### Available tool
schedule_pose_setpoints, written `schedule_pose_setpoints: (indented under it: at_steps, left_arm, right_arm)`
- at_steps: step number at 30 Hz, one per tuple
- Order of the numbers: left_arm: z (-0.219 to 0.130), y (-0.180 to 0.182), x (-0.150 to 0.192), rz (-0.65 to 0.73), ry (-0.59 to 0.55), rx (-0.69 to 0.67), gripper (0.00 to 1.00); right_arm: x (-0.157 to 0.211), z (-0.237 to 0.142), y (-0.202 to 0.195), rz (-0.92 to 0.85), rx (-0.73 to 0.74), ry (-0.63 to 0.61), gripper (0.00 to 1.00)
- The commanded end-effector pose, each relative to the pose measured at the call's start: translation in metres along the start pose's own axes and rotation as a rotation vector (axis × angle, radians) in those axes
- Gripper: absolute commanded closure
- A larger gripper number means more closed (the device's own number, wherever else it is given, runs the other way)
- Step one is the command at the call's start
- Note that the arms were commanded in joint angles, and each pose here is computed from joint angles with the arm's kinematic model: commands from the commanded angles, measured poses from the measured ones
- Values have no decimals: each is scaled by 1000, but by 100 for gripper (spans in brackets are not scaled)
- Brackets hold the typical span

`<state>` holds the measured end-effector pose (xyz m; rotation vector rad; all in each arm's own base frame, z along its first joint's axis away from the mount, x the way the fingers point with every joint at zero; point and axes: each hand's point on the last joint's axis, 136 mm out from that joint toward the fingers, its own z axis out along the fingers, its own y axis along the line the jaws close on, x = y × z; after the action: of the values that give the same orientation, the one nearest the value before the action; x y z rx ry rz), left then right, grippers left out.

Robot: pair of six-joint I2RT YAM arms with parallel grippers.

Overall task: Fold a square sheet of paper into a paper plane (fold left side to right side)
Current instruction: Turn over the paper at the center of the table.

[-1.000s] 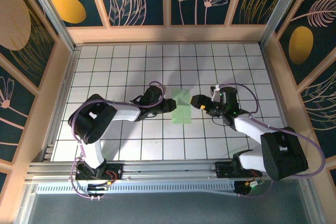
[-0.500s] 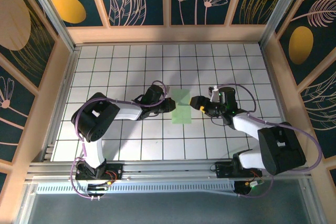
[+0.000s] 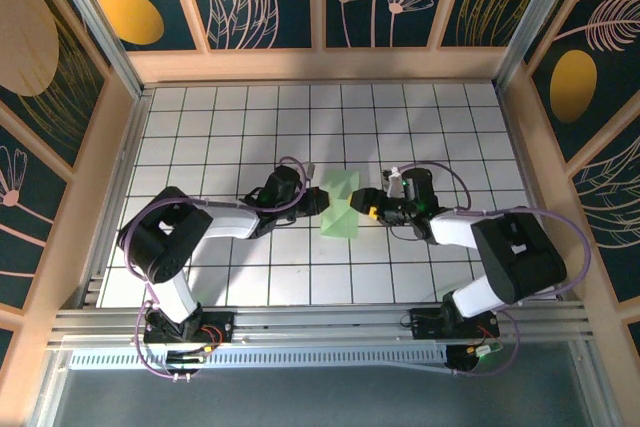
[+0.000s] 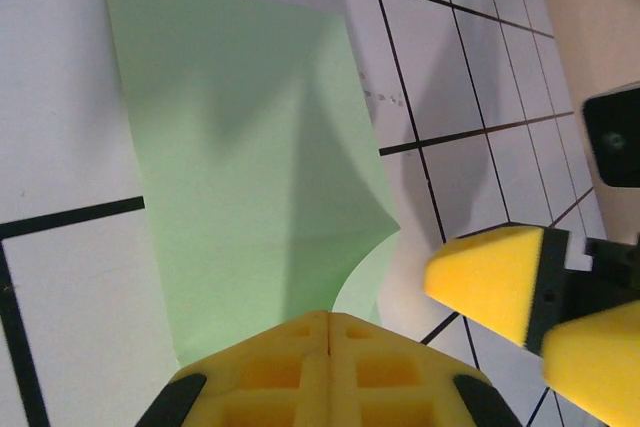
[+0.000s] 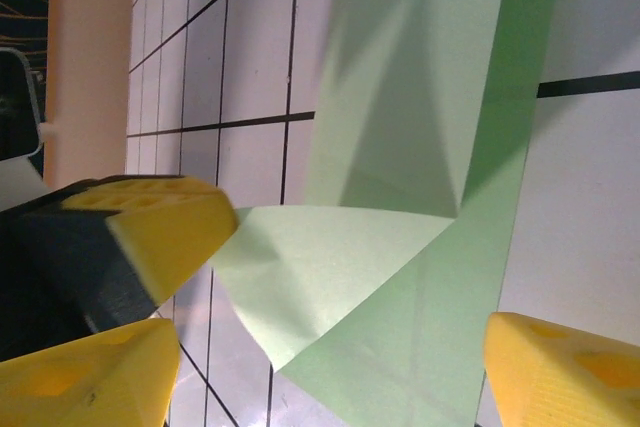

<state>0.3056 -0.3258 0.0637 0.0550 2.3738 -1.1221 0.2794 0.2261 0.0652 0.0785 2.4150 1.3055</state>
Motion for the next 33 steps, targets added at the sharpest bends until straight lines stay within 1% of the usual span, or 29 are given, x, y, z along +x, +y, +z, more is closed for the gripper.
schedule_pose_setpoints:
  at_steps: [1,2,3,14,17,22,26,28,33]
  left_arm:
    - [-7,-4,-9,-15,-53,21,100]
    - [-14,-12,-15,-9,-75,42,100]
    - [-15,-13,-15,-9,-79,44,100]
    - [-19,-10,-12,-16,-79,42,100]
    - [-18,-7,-10,-19,-76,33,100]
    - [-13,4,-5,-37,-67,1,100]
    - [-12,7,-3,-48,-68,1,100]
    - [-7,17,3,-58,-51,-22,100]
    - [-4,22,6,-59,-44,-38,100]
  right_arm:
    - [-18,9,17,-30,-46,-46,20]
    - [-18,11,17,-28,-45,-43,20]
    - [-18,13,17,-28,-47,-39,20]
    - [-22,33,23,-18,-85,-33,23]
    - [-23,36,28,-30,-113,-30,27]
    - [-20,40,32,-29,-154,-12,36]
    - [-16,42,27,-23,-136,-5,40]
    - [-15,44,23,-19,-121,-1,43]
    - [-11,49,13,-15,-84,11,52]
